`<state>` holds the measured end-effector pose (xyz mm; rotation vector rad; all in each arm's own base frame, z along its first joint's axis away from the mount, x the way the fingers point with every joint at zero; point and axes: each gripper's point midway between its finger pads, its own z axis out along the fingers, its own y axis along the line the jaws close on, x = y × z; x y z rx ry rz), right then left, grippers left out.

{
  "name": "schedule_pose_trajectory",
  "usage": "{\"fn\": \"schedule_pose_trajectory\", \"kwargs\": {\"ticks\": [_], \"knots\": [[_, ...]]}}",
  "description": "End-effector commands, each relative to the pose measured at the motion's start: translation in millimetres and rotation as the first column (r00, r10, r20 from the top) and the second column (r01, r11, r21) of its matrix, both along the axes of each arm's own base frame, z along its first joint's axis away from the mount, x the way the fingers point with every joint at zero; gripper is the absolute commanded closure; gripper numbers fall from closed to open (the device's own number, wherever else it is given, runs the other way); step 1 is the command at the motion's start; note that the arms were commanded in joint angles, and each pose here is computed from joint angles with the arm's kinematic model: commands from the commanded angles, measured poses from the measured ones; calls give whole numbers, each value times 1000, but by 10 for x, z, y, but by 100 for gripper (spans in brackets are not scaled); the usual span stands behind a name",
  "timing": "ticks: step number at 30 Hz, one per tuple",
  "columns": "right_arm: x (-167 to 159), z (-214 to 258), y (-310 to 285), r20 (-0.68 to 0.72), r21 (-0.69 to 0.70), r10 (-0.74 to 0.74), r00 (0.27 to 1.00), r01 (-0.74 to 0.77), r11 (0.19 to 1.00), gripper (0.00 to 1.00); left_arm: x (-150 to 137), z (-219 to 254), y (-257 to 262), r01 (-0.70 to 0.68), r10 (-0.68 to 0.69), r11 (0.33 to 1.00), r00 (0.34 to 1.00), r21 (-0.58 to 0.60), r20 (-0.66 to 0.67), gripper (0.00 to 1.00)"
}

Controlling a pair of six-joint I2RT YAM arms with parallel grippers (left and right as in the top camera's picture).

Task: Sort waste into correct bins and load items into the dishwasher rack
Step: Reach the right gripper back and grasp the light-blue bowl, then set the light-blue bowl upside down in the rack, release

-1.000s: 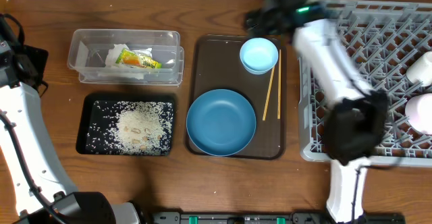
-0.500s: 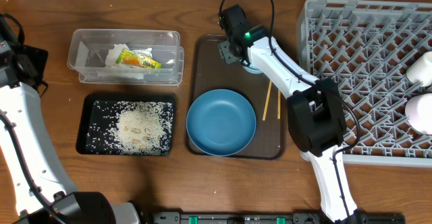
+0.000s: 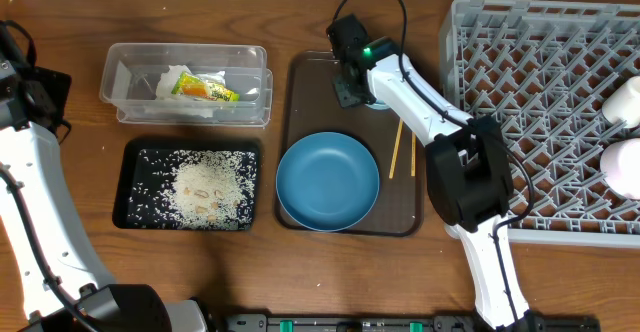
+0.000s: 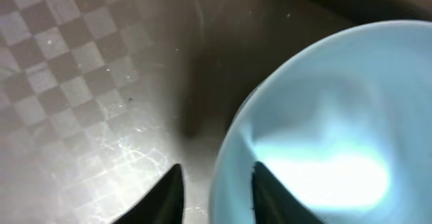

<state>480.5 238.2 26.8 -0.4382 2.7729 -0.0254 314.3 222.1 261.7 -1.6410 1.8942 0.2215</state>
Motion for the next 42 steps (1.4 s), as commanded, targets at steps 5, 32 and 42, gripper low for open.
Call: {"fn": "schedule_pose_trajectory", "kwargs": {"ticks": [5, 32, 42], "knots": [[-41, 143, 70, 0, 21, -3, 1000, 3, 1000, 92, -13, 3, 18, -1, 1, 1000, 1000, 5, -7, 8], [-31, 2238, -2405, 58, 605, -313, 948, 216, 767, 99, -13, 3, 18, -1, 1, 1000, 1000, 5, -7, 8], [-152, 1873, -2858, -40, 920, -214, 976, 119, 374, 99, -13, 3, 18, -1, 1, 1000, 1000, 5, -7, 8]]}}
